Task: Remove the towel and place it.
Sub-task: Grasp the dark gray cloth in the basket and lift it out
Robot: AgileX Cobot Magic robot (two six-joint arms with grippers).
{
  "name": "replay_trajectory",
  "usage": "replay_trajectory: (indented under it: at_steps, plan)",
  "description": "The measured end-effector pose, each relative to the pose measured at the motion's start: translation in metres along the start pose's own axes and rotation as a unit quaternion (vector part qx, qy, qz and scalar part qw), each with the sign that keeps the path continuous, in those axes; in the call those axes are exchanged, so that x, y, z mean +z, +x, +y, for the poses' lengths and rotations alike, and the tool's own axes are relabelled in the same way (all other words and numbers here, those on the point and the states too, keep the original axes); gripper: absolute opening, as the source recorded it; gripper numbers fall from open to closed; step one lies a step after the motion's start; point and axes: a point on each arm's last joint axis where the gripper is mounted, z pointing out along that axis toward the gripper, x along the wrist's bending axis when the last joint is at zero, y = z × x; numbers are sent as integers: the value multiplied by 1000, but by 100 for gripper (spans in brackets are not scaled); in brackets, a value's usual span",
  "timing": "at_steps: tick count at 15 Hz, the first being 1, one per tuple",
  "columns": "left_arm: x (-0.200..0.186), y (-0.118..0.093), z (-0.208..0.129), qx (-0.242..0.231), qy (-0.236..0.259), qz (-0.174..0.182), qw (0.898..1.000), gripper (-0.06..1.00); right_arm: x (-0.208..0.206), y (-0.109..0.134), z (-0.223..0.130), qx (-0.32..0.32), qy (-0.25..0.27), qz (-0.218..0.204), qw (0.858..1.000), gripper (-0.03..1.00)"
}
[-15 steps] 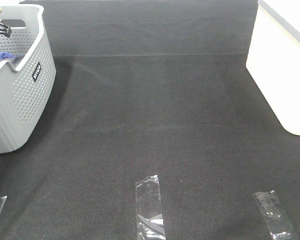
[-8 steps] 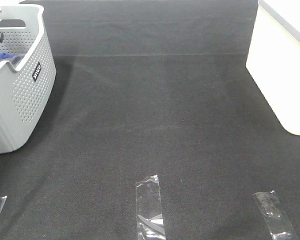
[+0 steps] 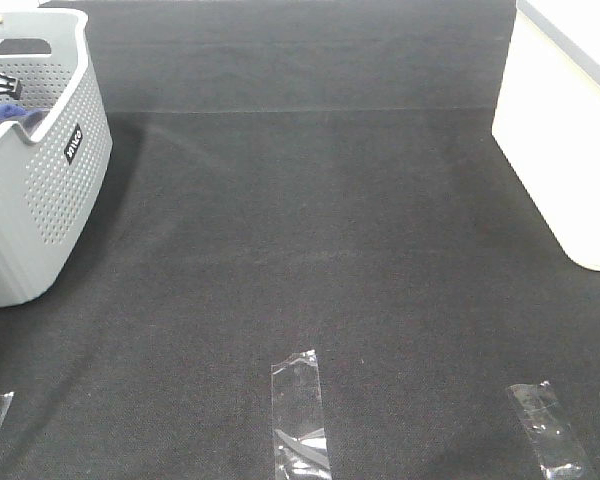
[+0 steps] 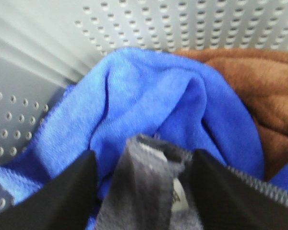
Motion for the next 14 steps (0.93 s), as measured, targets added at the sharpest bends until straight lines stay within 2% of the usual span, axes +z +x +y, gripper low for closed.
replay_trajectory:
  at_steps: [2,3,6,9,14]
  plan:
    - [0,0,1,-2,-3,-2,1000,39,0,0,0,0,0,0,1000,67]
    - [0,0,1,-3,-4,-3,1000,26,0,0,0,0,0,0,1000,67]
    - [0,-1,1,1,-4,-4,1000,3,0,0,0,0,0,0,1000,67]
    - [0,-1,0,12,-2,-5,1000,0,0,0,0,0,0,0,1000,67]
    - [-33,5,15,0,-23,-8,1000,0,0,0,0,0,0,0,1000,67]
